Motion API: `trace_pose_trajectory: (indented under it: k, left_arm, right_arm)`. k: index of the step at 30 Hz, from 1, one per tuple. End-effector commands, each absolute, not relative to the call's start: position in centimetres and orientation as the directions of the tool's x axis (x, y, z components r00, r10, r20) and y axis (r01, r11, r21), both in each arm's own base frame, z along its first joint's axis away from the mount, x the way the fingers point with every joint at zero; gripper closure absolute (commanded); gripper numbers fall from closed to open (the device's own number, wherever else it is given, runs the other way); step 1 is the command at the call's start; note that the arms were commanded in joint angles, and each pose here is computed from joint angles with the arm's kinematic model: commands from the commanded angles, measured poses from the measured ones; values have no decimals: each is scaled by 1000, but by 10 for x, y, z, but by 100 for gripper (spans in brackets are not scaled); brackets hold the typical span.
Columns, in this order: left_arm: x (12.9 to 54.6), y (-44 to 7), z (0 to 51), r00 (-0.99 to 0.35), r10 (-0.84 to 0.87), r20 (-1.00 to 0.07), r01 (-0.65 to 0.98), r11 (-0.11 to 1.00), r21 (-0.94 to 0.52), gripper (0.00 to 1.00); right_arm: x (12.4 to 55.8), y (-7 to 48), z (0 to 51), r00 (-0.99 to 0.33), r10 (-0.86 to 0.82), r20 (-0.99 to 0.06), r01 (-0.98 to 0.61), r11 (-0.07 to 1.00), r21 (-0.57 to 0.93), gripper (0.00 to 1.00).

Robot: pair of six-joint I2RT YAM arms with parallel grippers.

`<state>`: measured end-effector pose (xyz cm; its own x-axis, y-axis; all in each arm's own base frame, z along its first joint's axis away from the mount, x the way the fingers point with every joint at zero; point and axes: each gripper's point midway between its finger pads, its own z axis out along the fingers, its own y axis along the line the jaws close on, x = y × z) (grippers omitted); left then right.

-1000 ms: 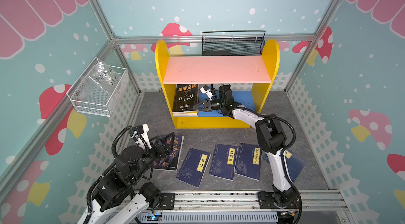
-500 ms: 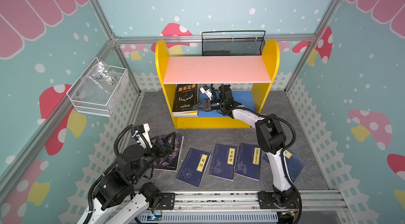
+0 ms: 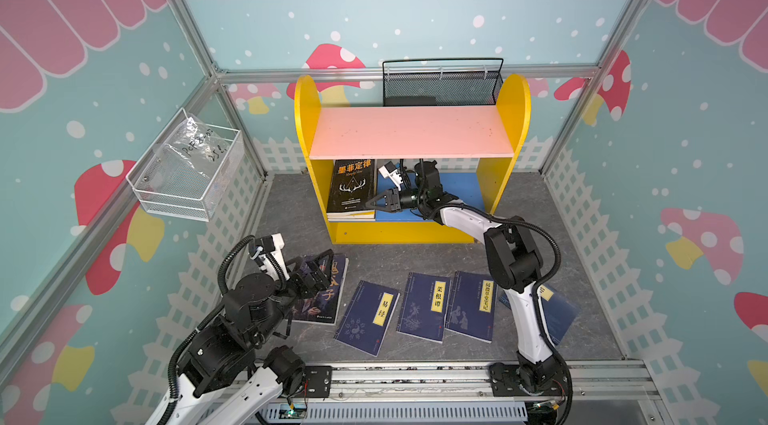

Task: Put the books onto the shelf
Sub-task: 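Press the black book against the yellow book with the right gripper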

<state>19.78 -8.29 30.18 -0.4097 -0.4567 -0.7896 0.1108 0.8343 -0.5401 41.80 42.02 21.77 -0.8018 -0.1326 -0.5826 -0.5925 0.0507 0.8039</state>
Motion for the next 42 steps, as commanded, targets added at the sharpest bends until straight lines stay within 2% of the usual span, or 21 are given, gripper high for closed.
trace_pose_trajectory:
  k: [1,25,37,42]
  left_arm:
    - [201,-80,301,-396,-463,-793,92,839,-536,0]
    - [199,-80,301,-393,-479,-785,94,828,-552,0]
    - [198,-79,301,-393,-480,-784,98,826,-555,0]
    - [198,-79,300,-393,-481,-784,97,826,-556,0]
  right_arm:
    - [411,424,225,-758,-141,-636,-645,23,764,90]
    - [413,424,218,-783,-136,-608,-618,50,785,85]
    - [414,425,217,-790,-137,-598,-609,65,790,69]
    - [418,424,212,-793,-127,-596,-608,111,786,64]
